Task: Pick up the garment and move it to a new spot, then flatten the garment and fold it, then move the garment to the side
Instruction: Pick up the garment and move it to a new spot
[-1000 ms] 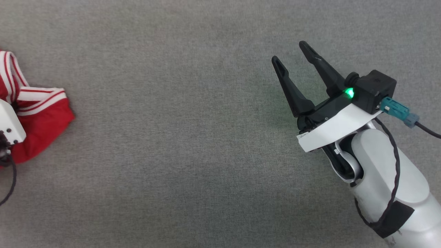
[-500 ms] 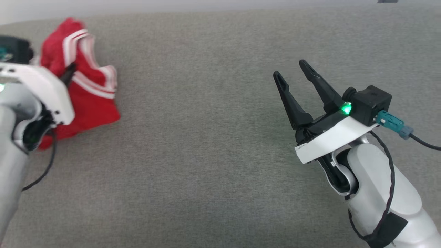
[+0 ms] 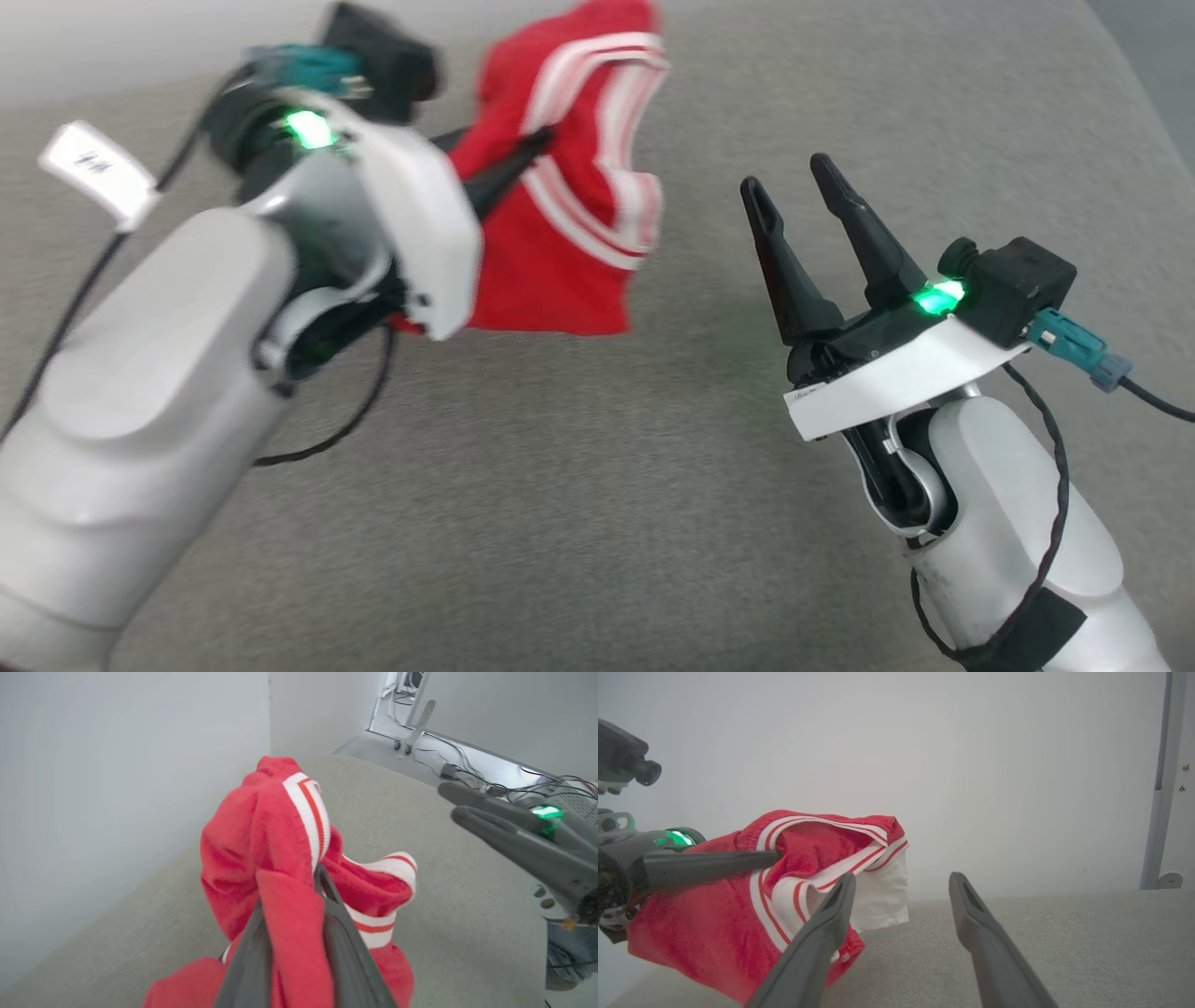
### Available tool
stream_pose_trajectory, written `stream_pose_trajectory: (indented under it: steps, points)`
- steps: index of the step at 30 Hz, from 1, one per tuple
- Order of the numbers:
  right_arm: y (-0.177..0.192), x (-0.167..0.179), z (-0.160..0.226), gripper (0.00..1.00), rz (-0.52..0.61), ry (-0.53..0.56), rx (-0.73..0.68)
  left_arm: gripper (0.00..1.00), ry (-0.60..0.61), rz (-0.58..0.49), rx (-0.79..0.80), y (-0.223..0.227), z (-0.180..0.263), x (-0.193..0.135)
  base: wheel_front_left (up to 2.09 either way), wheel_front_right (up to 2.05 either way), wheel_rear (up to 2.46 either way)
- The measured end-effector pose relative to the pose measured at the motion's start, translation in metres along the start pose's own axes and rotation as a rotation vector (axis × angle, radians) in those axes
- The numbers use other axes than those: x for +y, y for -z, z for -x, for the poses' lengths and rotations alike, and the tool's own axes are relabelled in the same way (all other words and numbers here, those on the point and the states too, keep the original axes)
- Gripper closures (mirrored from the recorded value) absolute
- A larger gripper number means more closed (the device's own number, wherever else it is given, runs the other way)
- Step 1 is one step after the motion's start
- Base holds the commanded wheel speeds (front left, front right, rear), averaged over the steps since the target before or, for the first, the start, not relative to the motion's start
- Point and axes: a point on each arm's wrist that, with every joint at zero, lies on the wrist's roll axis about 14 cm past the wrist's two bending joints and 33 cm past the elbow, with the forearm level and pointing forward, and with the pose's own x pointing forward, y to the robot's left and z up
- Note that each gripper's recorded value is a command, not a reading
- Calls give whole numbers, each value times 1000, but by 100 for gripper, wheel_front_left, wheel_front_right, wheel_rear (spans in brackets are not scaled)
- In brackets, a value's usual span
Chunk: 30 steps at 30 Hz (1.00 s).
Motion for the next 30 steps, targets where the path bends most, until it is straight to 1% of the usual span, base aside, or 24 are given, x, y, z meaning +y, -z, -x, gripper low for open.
stream_pose_trajectory:
  steps: [5, 7, 9, 11, 12, 14, 16, 20, 23, 25, 30]
  points:
    - [-10, -25, 11, 0, -8, 92, -31, 100, 197, -55, -18, -14, -48, -59, 0, 0, 0]
    - [-13, -37, 17, 0, -5, 131, -37, 100, 282, -78, -3, -10, -63, -85, 0, 0, 0]
    - [-14, -46, 22, 0, -7, 167, -41, 100, 351, -107, 54, 9, -73, -104, 0, 0, 0]
    - [-14, -56, 29, 0, -7, 205, -40, 100, 397, -150, 137, 38, -78, -114, 0, 0, 0]
    - [-14, -61, 33, 0, -6, 223, -41, 100, 416, -144, 176, 51, -79, -116, 0, 0, 0]
    - [-14, -69, 41, 0, -7, 258, -39, 100, 444, -129, 256, 74, -81, -118, 0, 0, 0]
    - [-12, -76, 47, 0, -7, 285, -34, 100, 444, -142, 325, 93, -82, -112, 0, 0, 0]
    - [-10, -81, 53, 0, -6, 311, -28, 100, 414, -185, 432, 119, -82, -93, 0, 0, 0]
    - [-8, -83, 54, 0, -4, 320, -22, 100, 400, -228, 529, 147, -79, -86, 0, 0, 0]
    - [-7, -84, 55, 0, -7, 326, -21, 100, 393, -253, 560, 155, -80, -82, 0, 0, 0]
    - [-9, -90, 57, 0, -1, 345, -24, 100, 393, -231, 583, 164, -89, -80, 0, 0, 0]
